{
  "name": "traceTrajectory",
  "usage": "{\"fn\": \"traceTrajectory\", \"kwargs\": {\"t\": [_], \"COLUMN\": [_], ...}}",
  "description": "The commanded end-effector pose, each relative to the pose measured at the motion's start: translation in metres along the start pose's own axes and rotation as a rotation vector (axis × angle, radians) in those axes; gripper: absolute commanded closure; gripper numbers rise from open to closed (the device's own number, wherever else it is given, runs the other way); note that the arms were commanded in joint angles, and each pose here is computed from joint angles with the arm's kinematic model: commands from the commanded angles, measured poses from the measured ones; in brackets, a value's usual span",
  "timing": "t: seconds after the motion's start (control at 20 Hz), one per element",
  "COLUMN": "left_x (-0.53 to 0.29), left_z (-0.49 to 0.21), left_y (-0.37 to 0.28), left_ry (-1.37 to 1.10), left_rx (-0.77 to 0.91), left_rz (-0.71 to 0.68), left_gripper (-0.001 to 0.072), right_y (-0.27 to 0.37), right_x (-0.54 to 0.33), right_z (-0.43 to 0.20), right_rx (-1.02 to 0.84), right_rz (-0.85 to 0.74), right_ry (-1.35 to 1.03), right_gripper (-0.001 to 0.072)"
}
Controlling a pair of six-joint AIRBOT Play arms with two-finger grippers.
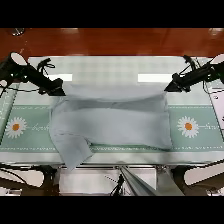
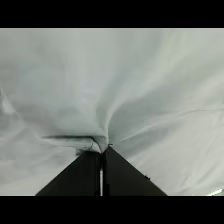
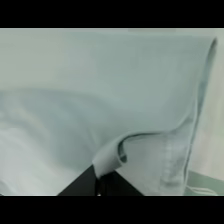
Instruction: Fold the shirts.
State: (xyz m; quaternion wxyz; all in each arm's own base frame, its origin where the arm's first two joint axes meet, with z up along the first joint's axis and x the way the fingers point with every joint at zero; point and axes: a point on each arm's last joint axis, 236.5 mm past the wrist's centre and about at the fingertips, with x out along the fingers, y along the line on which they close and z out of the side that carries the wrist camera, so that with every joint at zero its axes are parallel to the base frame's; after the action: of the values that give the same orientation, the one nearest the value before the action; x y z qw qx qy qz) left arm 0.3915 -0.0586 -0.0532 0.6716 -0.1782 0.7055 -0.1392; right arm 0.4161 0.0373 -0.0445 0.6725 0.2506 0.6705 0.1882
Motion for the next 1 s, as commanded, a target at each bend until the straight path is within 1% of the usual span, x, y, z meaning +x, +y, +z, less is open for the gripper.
{"fn": "traceTrajectory", "kwargs": {"t": [0.0, 0.05, 0.1, 0.15, 0.25, 0.35, 0.45, 0.5, 0.55, 0.65, 0.7, 0.85, 0.95], "left_x": [0.016, 0.013, 0.006, -0.003, -0.03, -0.051, -0.055, -0.049, -0.038, -0.012, -0.004, 0.009, 0.02], "left_z": [-0.025, -0.028, -0.031, -0.033, -0.04, -0.059, -0.115, -0.145, -0.166, -0.184, -0.188, -0.207, -0.213], "left_y": [0.01, 0.009, 0.013, 0.021, 0.046, 0.062, 0.092, 0.103, 0.105, 0.096, 0.092, 0.089, 0.076], "left_ry": [0.086, 0.102, 0.113, 0.114, 0.075, 0.038, 0.074, 0.088, 0.073, -0.024, -0.06, -0.065, -0.053], "left_rx": [-0.012, -0.01, -0.002, -0.006, -0.041, -0.082, -0.187, -0.256, -0.326, -0.433, -0.435, -0.42, -0.422], "left_rz": [0.01, 0.011, 0.037, 0.08, 0.189, 0.214, 0.236, 0.219, 0.171, 0.037, 0.003, 0.015, -0.048], "left_gripper": [0.037, 0.0016, 0.0001, 0.0001, 0.0001, 0.0002, 0.0002, 0.0002, 0.0002, 0.0002, 0.0002, 0.0002, 0.0002], "right_y": [-0.007, -0.005, 0.001, 0.0, -0.012, -0.019, -0.015, -0.012, -0.008, 0.015, 0.025, 0.037, 0.04], "right_x": [0.027, 0.026, 0.023, 0.015, -0.013, -0.043, -0.059, -0.059, -0.055, -0.038, -0.028, -0.014, -0.017], "right_z": [-0.018, -0.018, -0.024, -0.028, -0.039, -0.043, -0.057, -0.068, -0.079, -0.094, -0.104, -0.135, -0.137], "right_rx": [0.033, 0.044, 0.032, 0.026, 0.011, 0.012, 0.038, 0.05, 0.062, 0.069, 0.061, 0.025, 0.015], "right_rz": [-0.013, -0.011, 0.005, -0.002, -0.075, -0.133, -0.13, -0.128, -0.118, -0.038, -0.001, 0.023, 0.023], "right_ry": [0.049, 0.052, 0.072, 0.08, 0.071, -0.023, -0.129, -0.172, -0.22, -0.304, -0.311, -0.256, -0.269], "right_gripper": [0.0654, 0.0387, 0.0077, 0.0084, 0.0085, 0.0085, 0.0086, 0.0086, 0.0086, 0.0086, 0.0086, 0.0086, 0.0087]}}
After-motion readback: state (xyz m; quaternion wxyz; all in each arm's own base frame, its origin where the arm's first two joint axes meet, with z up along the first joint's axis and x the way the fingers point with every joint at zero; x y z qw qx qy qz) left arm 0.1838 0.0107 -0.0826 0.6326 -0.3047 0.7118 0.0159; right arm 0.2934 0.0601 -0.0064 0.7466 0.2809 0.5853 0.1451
